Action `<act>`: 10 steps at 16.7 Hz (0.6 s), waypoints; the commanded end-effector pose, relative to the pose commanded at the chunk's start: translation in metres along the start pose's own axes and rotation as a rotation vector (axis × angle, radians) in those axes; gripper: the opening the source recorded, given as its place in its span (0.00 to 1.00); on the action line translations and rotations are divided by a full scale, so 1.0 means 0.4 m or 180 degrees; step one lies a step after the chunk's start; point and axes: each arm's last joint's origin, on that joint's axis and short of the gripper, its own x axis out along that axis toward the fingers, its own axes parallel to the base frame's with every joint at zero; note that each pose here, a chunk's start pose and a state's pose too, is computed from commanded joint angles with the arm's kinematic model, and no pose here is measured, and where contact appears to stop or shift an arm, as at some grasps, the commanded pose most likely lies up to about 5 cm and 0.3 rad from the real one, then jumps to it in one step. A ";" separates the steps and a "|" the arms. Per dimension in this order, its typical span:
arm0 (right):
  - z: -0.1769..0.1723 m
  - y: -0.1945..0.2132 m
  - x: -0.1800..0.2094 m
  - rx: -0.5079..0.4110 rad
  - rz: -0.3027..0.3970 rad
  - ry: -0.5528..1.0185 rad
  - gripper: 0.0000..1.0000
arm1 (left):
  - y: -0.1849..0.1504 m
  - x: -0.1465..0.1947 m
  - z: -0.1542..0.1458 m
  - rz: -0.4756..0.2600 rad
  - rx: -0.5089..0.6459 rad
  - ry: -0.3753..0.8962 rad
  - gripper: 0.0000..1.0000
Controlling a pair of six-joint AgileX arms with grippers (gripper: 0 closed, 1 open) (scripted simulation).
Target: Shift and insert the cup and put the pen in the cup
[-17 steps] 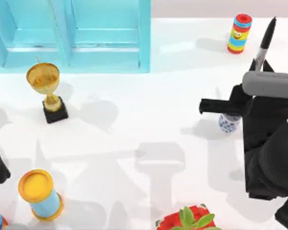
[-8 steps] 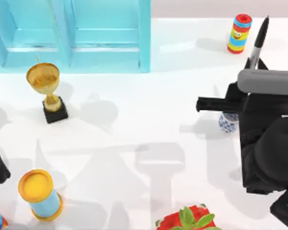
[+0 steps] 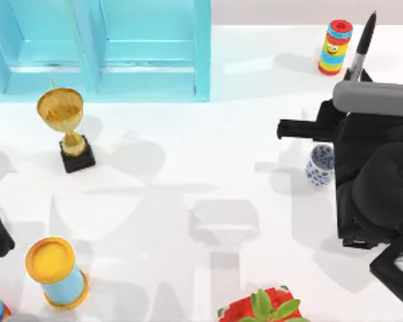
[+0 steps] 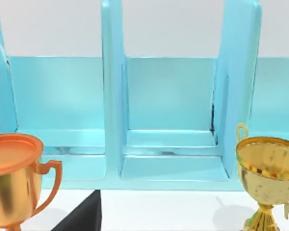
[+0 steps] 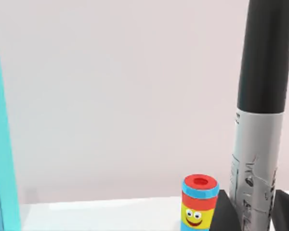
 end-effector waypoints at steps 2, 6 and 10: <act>0.000 0.000 0.000 0.0000 0.0000 0.0000 0.15 | 0.000 0.000 0.000 0.0000 0.0000 0.0000 1.00; 0.000 0.000 0.000 0.0000 0.0000 0.0000 0.45 | 0.000 0.000 0.000 0.0000 0.0000 0.0000 1.00; 0.000 0.000 0.000 0.0000 0.0000 0.0000 0.75 | 0.000 0.000 0.000 0.0000 0.0000 0.0000 1.00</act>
